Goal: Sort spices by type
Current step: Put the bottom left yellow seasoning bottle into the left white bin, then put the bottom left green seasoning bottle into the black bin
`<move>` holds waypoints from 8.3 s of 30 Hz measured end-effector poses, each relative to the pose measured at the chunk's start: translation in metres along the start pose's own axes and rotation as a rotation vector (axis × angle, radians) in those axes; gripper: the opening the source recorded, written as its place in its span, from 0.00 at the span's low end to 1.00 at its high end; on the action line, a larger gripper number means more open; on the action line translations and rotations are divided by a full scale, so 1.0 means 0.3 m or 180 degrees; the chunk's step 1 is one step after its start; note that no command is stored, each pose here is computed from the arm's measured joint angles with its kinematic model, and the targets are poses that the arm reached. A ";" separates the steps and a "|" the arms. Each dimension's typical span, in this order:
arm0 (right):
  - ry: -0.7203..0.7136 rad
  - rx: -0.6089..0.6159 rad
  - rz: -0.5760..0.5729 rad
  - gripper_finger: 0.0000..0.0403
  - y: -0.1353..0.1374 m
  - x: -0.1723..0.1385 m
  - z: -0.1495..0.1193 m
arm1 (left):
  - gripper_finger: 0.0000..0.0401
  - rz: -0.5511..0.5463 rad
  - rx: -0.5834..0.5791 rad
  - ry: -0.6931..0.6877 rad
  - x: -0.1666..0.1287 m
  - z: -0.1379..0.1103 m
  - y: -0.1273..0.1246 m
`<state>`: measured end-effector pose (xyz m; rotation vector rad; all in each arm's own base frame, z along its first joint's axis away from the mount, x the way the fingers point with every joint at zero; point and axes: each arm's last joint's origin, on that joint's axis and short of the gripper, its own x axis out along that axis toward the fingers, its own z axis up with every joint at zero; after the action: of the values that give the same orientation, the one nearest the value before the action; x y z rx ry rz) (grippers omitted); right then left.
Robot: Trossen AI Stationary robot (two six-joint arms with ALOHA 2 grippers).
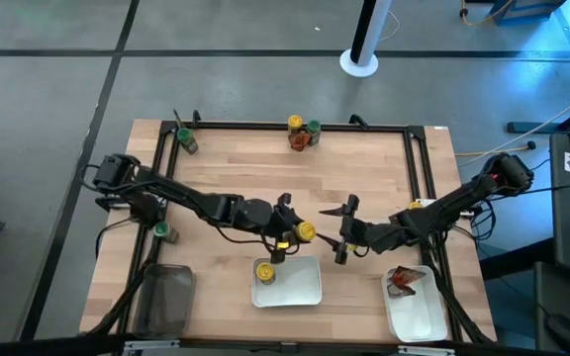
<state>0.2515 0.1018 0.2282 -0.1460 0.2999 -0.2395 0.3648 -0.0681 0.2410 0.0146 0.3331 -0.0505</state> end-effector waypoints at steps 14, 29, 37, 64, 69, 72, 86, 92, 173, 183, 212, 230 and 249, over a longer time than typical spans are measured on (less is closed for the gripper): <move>-0.0197 0.0133 0.0096 0.71 -0.020 -0.031 0.056 | 0.43 -0.0012 0.0156 -0.0124 0.007 0.007 -0.005; -0.0197 0.0226 0.0247 0.71 -0.015 -0.029 0.058 | 0.43 0.0074 0.0230 -0.0109 0.003 0.008 -0.003; -0.0407 0.0404 0.0678 0.81 -0.021 -0.019 0.088 | 0.43 0.0143 0.0237 -0.0036 0.004 0.001 0.002; -0.0529 0.0240 0.0446 0.85 -0.019 0.018 0.106 | 0.43 0.0092 0.0252 -0.0321 0.000 0.029 -0.015; -0.0501 0.0251 0.0477 0.85 -0.008 0.032 0.094 | 0.43 0.0076 0.0277 -0.0315 0.000 0.028 -0.017; -0.0533 0.0254 0.0492 0.85 -0.011 0.048 0.092 | 0.43 0.0070 0.0278 -0.0312 0.000 0.027 -0.017; -0.0491 0.0220 0.0674 0.59 -0.019 0.057 0.088 | 0.43 0.0087 0.0287 -0.0316 0.001 0.025 -0.023; -0.0490 0.0218 0.0677 0.58 -0.019 0.057 0.088 | 0.48 0.0082 0.0220 -0.0319 0.001 0.026 -0.022; 0.0206 0.0073 0.1558 0.84 0.119 0.112 -0.063 | 0.61 0.0160 -0.0259 0.0910 -0.201 0.020 -0.005; 0.0042 -0.0003 0.1029 0.82 0.004 -0.014 0.052 | 0.61 0.0176 -0.0323 0.0952 -0.202 0.015 -0.004; 0.0005 -0.0485 -0.0069 0.82 -0.062 -0.052 0.076 | 0.59 0.1406 -0.0713 0.2716 -0.364 0.037 0.103; 0.0014 -0.0504 -0.0042 0.82 -0.061 -0.052 0.074 | 0.58 0.1374 -0.1067 0.4052 -0.521 0.023 -0.016; 0.0060 -0.0541 -0.0006 0.82 -0.061 -0.052 0.069 | 0.61 0.1187 -0.0791 0.3786 -0.530 0.018 -0.119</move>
<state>0.2394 0.0905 0.2552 -0.3121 0.3388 -0.2172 0.2148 -0.0964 0.2979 -0.1461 1.5170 0.3882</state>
